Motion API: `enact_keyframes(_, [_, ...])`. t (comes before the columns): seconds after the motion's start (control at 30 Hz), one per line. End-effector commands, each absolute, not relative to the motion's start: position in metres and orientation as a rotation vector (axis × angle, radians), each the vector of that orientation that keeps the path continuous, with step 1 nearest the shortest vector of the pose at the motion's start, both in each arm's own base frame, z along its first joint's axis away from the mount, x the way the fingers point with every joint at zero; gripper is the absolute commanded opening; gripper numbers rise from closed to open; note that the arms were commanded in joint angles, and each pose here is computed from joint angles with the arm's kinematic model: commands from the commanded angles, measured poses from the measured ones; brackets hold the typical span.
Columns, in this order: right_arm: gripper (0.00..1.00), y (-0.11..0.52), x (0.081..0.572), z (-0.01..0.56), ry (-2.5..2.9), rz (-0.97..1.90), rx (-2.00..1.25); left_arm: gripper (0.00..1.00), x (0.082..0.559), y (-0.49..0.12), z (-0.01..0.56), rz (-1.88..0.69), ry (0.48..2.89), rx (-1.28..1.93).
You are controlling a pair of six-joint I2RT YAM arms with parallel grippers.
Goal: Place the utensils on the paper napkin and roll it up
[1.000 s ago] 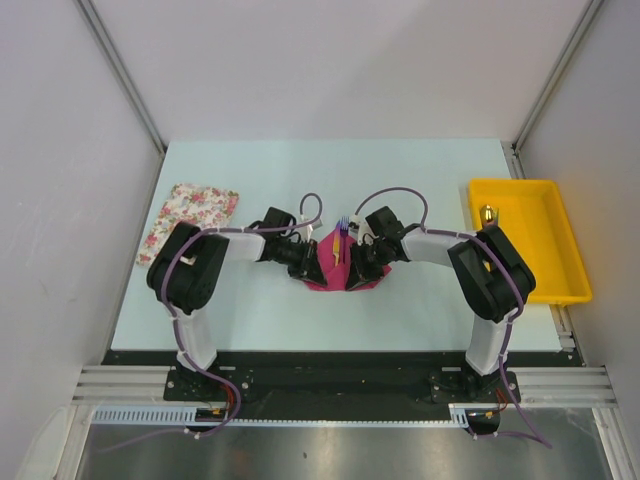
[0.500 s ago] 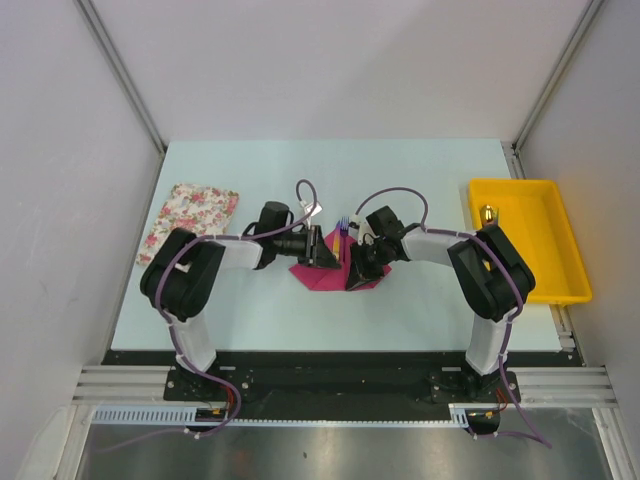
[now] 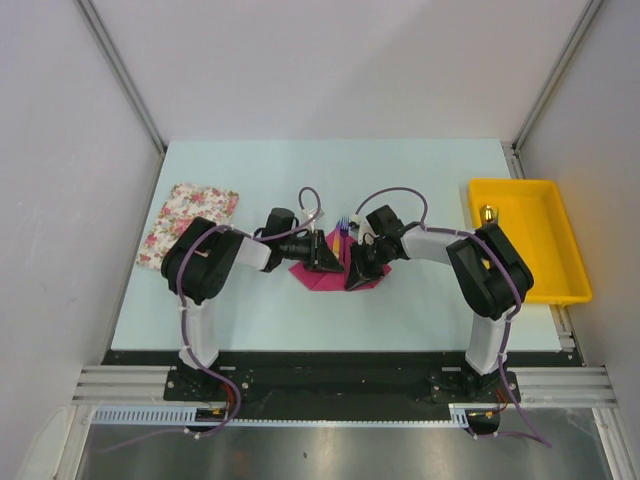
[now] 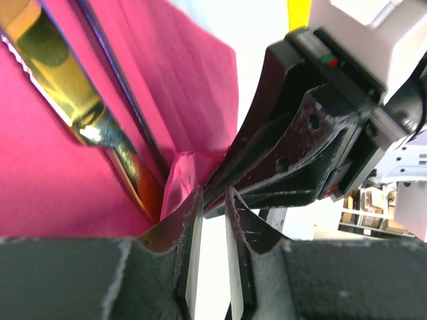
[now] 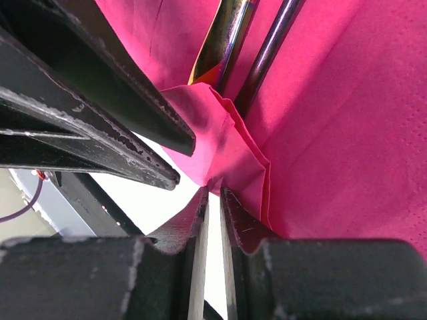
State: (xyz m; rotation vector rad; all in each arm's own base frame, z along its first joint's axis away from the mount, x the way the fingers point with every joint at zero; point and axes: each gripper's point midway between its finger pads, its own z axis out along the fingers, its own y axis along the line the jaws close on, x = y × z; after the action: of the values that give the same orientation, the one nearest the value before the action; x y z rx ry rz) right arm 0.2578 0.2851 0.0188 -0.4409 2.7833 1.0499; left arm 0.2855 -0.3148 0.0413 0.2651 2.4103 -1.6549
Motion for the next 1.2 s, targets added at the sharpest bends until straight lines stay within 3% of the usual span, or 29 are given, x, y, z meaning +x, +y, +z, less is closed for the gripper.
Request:
enact_keyframes(0.0, [0.17,0.283,0.274,0.010,2.770,0.971,-0.428,0.24,0.300,-0.327,0.060,-1.706,2.310,0.294])
enact_keyframes(0.93, [0.20,0.289,0.294,0.045,2.716,1.032,-0.344,0.15,0.310,-0.326,0.022,-1.644,2.434,0.202])
enact_keyframes(1.17, [0.19,0.286,0.296,0.027,2.738,0.986,-0.351,0.15,0.311,-0.325,0.022,-1.640,2.435,0.206])
